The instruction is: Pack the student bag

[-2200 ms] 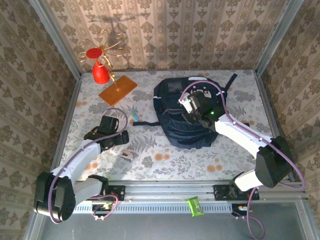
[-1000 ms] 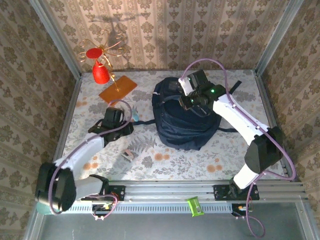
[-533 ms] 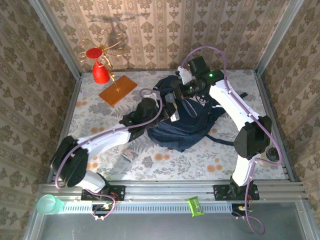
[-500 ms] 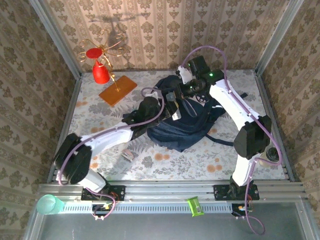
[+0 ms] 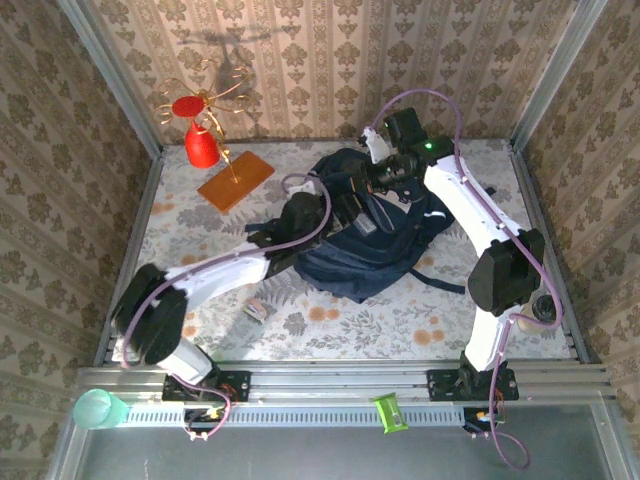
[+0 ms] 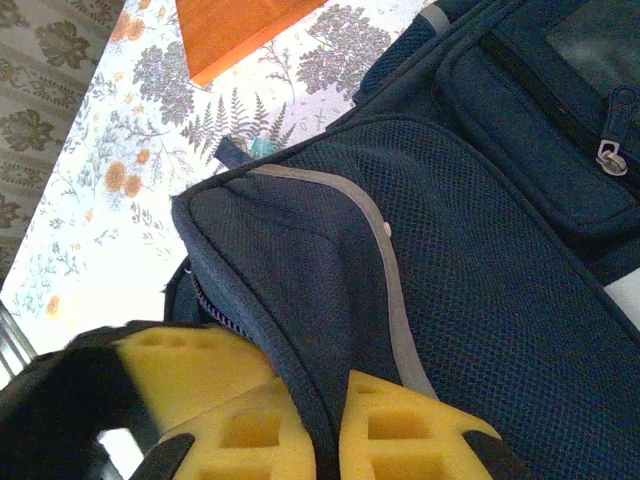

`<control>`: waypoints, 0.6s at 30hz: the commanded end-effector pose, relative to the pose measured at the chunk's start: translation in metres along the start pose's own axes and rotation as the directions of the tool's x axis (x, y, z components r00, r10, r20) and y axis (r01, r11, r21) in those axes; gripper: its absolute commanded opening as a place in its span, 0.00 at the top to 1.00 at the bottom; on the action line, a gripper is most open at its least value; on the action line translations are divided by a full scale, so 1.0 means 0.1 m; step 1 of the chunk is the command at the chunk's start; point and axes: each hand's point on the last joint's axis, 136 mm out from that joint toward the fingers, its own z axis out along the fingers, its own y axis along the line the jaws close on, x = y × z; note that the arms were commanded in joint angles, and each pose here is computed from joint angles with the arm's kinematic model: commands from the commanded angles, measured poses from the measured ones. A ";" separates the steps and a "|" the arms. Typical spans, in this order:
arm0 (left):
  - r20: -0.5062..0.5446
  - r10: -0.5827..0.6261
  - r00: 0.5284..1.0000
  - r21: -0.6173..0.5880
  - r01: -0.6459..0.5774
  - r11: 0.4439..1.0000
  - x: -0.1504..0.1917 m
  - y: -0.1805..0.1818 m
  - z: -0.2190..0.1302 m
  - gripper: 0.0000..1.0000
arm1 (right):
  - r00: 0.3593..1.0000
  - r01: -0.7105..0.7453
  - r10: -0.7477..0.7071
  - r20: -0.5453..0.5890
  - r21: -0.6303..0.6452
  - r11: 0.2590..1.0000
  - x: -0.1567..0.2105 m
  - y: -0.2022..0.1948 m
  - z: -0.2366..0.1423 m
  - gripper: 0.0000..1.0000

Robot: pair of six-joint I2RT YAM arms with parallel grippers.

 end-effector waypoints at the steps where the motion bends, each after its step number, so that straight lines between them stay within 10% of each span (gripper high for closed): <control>1: -0.094 0.173 0.981 -0.133 -0.184 0.974 0.18 0.35 -0.53 0.20 | 0.995 0.032 -0.030 0.099 -0.028 0.999 -0.25 0.11 -0.18 1.00; 5: -0.213 0.265 0.940 -0.556 -0.340 0.759 0.37 1.55 -1.44 0.16 | 0.993 0.029 -0.027 0.115 -0.013 0.999 -0.17 0.06 -0.14 1.00; 10: -0.255 0.184 0.949 -0.759 -0.314 0.571 0.65 2.13 -2.09 0.08 | 0.994 0.013 -0.009 0.109 -0.035 0.999 -0.07 0.03 -0.03 1.00; 18: -0.165 0.079 0.983 -0.791 -0.180 0.585 1.03 2.41 -1.99 0.01 | 0.995 0.029 -0.022 0.102 -0.061 0.998 -0.04 0.06 0.00 1.00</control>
